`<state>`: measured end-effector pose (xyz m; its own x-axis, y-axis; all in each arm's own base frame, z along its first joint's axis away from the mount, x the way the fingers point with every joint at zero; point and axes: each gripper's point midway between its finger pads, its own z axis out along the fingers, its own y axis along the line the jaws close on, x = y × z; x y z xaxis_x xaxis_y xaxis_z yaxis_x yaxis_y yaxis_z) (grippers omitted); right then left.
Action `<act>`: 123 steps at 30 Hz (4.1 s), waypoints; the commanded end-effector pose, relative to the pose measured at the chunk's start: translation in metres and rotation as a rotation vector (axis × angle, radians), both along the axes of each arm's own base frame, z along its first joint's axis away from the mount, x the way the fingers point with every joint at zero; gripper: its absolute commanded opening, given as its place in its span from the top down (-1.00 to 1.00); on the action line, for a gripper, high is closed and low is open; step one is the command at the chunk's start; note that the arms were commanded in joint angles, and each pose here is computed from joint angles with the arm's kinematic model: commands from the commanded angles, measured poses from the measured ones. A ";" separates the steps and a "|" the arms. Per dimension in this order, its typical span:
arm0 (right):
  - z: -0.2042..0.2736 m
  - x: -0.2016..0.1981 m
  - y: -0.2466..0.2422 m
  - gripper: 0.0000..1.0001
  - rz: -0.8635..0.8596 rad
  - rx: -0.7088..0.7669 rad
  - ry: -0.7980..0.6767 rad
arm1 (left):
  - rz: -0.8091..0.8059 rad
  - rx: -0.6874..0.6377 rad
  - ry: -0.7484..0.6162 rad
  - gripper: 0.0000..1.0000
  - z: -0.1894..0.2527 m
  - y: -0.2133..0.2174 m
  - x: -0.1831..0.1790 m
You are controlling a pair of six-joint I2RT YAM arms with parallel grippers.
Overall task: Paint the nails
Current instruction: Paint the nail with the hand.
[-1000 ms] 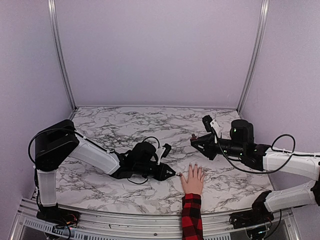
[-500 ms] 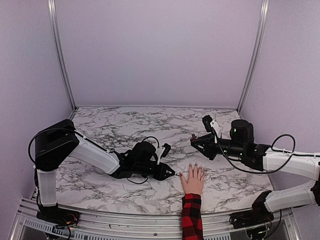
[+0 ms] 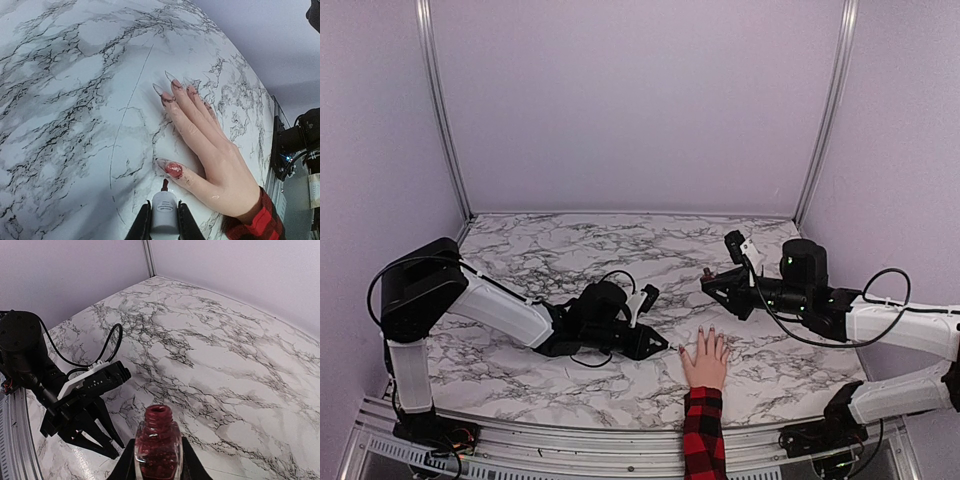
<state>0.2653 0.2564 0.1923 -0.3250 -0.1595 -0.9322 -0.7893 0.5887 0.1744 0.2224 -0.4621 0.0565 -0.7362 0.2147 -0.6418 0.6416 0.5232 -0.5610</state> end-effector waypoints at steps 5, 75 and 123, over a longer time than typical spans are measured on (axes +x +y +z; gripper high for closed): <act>0.011 0.003 0.000 1.00 -0.004 0.024 -0.040 | -0.033 -0.029 -0.019 1.00 0.012 -0.006 -0.001; 0.009 0.004 -0.001 1.00 -0.013 0.018 -0.039 | -0.013 -0.003 0.014 1.00 -0.008 -0.014 0.012; 0.007 0.005 -0.002 1.00 -0.017 0.014 -0.038 | 0.043 -0.008 -0.025 1.00 0.008 -0.007 0.031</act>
<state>0.2650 0.2550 0.1882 -0.3312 -0.1637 -0.9293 -0.7847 0.5946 0.1750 0.2450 -0.4730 0.0554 -0.7423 0.1927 -0.6417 0.6288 0.5312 -0.5679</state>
